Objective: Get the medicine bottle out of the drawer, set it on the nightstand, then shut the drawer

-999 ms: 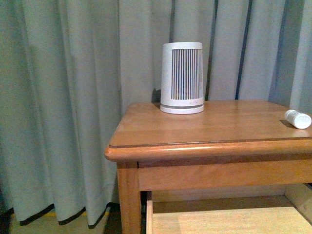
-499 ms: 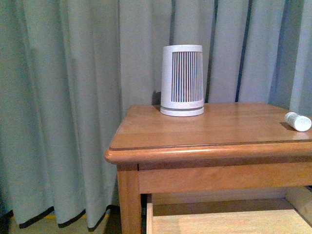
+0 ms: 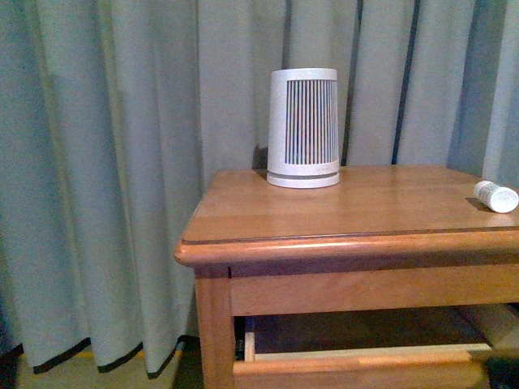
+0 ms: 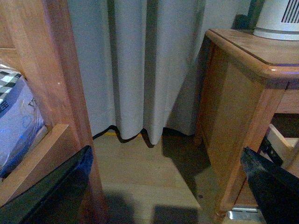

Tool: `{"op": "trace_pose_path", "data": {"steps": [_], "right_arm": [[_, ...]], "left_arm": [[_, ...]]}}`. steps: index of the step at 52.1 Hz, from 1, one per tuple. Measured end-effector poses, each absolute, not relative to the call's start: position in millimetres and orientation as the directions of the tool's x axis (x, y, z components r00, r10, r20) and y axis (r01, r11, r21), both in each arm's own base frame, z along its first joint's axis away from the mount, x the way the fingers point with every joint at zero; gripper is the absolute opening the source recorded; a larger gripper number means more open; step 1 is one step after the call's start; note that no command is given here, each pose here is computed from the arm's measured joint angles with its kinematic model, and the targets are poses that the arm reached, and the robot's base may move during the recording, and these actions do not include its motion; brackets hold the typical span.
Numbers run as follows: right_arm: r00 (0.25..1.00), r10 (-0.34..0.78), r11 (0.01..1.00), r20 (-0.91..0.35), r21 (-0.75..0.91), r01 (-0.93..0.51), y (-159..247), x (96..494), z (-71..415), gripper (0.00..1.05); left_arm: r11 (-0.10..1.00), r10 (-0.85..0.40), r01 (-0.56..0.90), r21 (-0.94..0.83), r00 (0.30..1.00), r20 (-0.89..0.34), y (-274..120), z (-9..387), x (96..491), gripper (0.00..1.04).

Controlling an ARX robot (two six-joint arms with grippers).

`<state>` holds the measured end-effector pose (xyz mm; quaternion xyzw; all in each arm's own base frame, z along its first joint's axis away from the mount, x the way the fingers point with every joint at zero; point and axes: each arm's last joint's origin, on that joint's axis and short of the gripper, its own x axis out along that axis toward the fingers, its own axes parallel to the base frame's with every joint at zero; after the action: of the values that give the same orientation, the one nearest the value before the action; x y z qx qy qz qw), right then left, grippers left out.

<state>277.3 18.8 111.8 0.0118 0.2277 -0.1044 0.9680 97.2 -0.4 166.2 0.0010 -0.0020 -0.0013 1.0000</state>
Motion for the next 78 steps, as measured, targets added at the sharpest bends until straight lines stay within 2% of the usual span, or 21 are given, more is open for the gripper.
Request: {"op": "trace_pose_path", "data": {"steps": [15,28,38,44,49,56,62,70,78], "right_arm": [[0.871,-0.171,0.985,-0.461,-0.065,0.159,10,351,109,0.98],[0.842,-0.190,0.982,-0.505,-0.077,0.175,8,352,108,0.98],[0.848,-0.236,0.968,-0.475,-0.036,0.249,11,300,140,0.98],[0.865,-0.300,0.949,-0.402,-0.029,0.315,6,259,166,0.98],[0.870,-0.396,0.912,-0.293,-0.015,0.410,-7,216,189,0.98],[0.864,-0.462,0.885,-0.200,-0.038,0.464,-12,175,195,0.98],[0.866,-0.470,0.882,-0.170,-0.054,0.468,-12,145,190,0.98],[0.874,-0.460,0.888,-0.158,-0.052,0.458,-11,118,183,0.98],[0.878,-0.458,0.889,-0.138,-0.044,0.456,-11,115,185,0.98]], "left_arm": [[1.000,-0.003,0.003,0.002,1.000,0.004,0,166,97,0.98],[1.000,-0.003,0.003,0.002,1.000,0.004,0,166,97,0.98],[1.000,-0.003,0.003,0.002,1.000,0.004,0,166,97,0.98],[1.000,-0.003,0.003,0.002,1.000,0.004,0,166,97,0.98],[1.000,-0.003,0.003,0.002,1.000,0.004,0,166,97,0.98],[1.000,-0.003,0.003,0.002,1.000,0.004,0,166,97,0.98],[1.000,-0.002,0.002,0.002,1.000,0.004,0,166,97,0.98],[1.000,-0.002,0.002,0.002,1.000,0.004,0,166,97,0.98],[1.000,-0.002,0.002,0.002,1.000,0.004,0,166,97,0.98]]}}
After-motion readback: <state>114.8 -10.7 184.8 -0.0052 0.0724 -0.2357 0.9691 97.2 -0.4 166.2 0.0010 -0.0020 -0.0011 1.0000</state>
